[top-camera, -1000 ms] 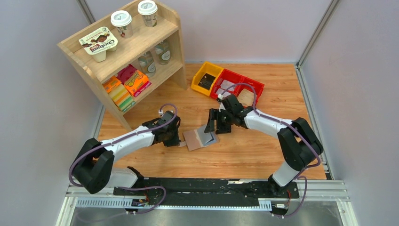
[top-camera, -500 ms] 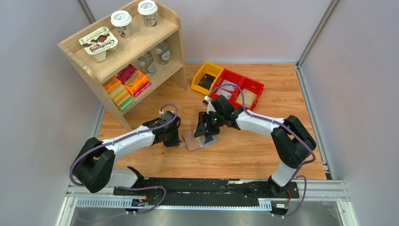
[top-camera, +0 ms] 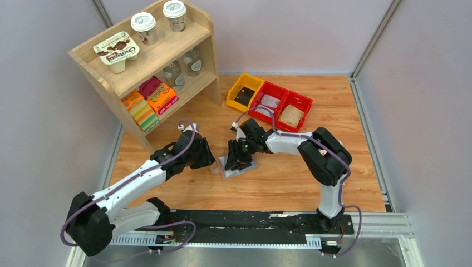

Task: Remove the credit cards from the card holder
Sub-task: Open the card holder at the center of the board.

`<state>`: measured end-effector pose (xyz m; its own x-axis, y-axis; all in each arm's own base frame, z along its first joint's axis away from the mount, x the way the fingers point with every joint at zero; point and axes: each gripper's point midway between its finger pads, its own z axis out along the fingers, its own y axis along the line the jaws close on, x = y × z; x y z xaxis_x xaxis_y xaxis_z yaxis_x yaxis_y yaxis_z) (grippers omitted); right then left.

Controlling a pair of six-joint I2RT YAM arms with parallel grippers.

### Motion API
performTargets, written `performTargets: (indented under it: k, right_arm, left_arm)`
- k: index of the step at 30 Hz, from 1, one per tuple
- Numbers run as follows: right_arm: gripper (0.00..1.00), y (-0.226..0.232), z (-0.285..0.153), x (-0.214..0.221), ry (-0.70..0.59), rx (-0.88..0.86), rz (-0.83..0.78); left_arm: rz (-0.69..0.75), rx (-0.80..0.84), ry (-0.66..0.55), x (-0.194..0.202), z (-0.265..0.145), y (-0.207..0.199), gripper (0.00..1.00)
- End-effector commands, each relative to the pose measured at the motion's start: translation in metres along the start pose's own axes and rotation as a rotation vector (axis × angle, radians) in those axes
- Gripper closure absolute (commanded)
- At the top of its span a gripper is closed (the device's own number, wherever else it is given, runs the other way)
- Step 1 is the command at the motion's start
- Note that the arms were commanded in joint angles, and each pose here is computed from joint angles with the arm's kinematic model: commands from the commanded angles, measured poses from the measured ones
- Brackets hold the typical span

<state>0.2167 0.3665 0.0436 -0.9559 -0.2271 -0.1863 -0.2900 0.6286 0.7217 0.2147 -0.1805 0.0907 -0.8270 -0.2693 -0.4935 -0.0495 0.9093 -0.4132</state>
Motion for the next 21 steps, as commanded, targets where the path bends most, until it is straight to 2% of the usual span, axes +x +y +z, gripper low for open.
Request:
performTargets:
  k: [1,5,14,16,21]
  right_arm:
    - [0.57,-0.002,0.006,-0.007,0.005,0.026,0.0]
    - [0.61,-0.02,0.009,-0.003,0.022,0.117,0.02]
    - [0.72,-0.005,-0.011,-0.022,-0.068,0.138,-0.05]
    - [0.75,-0.007,-0.012,-0.022,-0.073,0.146,-0.052]
    - [0.77,-0.009,-0.012,-0.021,-0.079,0.16,-0.048]
  left_arm:
    - [-0.054,0.019,-0.079,-0.013,-0.016,-0.001,0.48]
    - [-0.067,0.078,-0.111,-0.02,-0.021,-0.012,0.49]
    - [-0.136,0.178,-0.056,-0.023,0.0,-0.046,0.53]
    - [-0.139,0.176,-0.054,-0.026,0.007,-0.05,0.57]
    - [-0.14,0.155,0.009,-0.021,0.034,-0.057,0.76]
